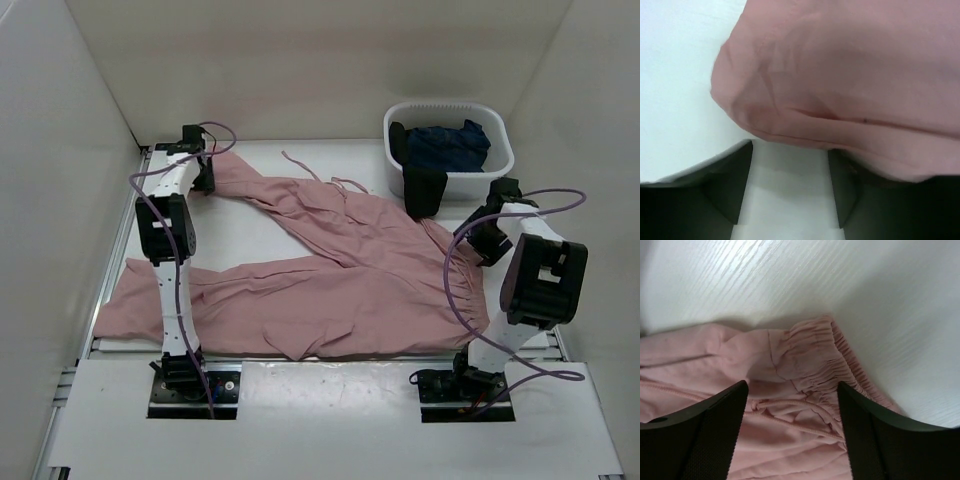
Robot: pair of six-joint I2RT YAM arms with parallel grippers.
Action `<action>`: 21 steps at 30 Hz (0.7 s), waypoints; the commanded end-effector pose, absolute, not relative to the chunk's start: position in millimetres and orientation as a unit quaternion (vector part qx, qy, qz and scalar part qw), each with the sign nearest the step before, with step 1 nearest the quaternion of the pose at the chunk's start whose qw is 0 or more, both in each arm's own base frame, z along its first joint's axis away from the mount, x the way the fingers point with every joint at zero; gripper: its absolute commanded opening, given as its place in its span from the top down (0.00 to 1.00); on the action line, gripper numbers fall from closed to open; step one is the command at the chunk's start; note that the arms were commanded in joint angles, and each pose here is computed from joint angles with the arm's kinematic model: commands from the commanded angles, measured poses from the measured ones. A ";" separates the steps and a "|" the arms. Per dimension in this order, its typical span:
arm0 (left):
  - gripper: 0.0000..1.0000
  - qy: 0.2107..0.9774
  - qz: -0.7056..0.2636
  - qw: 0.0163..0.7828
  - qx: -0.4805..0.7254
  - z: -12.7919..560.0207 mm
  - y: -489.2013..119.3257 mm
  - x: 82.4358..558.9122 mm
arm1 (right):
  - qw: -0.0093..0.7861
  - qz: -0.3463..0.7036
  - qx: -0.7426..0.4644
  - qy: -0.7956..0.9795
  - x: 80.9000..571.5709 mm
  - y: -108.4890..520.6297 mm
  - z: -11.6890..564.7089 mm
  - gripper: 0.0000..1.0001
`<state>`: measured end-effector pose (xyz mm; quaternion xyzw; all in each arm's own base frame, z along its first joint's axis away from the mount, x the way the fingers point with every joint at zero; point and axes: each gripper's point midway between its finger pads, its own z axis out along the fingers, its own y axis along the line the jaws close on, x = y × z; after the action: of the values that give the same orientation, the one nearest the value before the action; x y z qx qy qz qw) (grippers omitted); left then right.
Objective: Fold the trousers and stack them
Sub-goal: Flatten the trousers out
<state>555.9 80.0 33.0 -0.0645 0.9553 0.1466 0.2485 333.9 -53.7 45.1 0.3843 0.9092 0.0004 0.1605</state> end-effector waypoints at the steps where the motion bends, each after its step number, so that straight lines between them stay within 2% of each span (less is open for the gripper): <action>1: 0.52 0.955 0.161 0.239 -0.069 14.1 89.2 554.1 | 0.174 0.000 0.396 0.902 351.6 -59.1 46.4 0.25; 2: 0.79 0.958 0.161 0.229 -0.067 7.0 88.9 548.5 | 0.176 -0.004 0.396 0.901 354.6 -61.3 46.8 0.30; 3: 0.86 0.960 0.162 0.221 -0.066 1.6 88.6 543.9 | 0.166 -0.006 0.397 0.903 351.5 -60.7 41.7 0.39; 5: 0.86 0.960 0.167 0.213 -0.066 5.1 89.8 530.8 | 0.154 -0.020 0.398 0.904 345.9 -63.4 37.2 0.53; 6: 0.86 0.961 0.168 0.209 -0.070 8.3 94.2 523.7 | 0.154 -0.024 0.399 0.904 345.7 -65.1 39.5 0.71; 8: 0.86 0.961 0.172 0.201 -0.084 25.3 107.7 496.5 | 0.137 -0.043 0.419 0.896 333.5 -75.2 38.1 0.86; 9: 0.86 0.961 0.168 0.199 -0.090 32.0 112.5 485.8 | 0.127 -0.057 0.420 0.897 323.6 -77.2 42.4 0.97; 10: 0.86 0.961 0.170 0.196 -0.098 38.5 119.3 473.5 | 0.117 -0.065 0.437 0.889 311.8 -85.5 42.0 1.00; 11: 0.86 0.956 0.167 0.214 -0.113 63.5 129.6 463.1 | 0.111 -0.067 0.442 0.887 302.8 -87.2 43.1 1.00; 12: 0.86 0.961 0.162 0.191 -0.114 53.8 129.1 439.0 | 0.114 -0.067 0.449 0.884 290.0 -88.6 46.8 1.00; 15: 0.86 0.963 0.151 0.188 -0.117 68.4 123.0 398.4 | 0.139 -0.053 0.468 0.871 274.5 -96.0 66.4 1.00; 17: 0.86 0.962 0.151 0.195 -0.114 77.2 117.5 389.7 | 0.162 -0.038 0.467 0.869 278.6 -96.3 77.7 0.69; 18: 0.85 0.962 0.150 0.201 -0.110 81.3 114.0 391.1 | 0.170 -0.027 0.465 0.868 285.3 -94.9 83.7 0.57; 19: 0.61 0.958 0.151 0.219 -0.112 92.9 115.7 401.1 | 0.202 0.015 0.453 0.868 307.9 -89.0 98.4 0.47; 20: 0.43 0.957 0.144 0.225 -0.111 94.8 114.7 410.6 | 0.199 0.031 0.450 0.870 318.4 -86.4 95.8 0.33; 21: 0.26 0.959 0.138 0.221 -0.109 86.5 114.3 421.1 | 0.196 0.043 0.463 0.863 326.4 -84.7 96.2 0.28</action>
<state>381.3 128.4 64.5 -0.1159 0.9669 0.1624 0.1590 290.4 -95.7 83.9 0.4716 0.8648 -0.0175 0.1714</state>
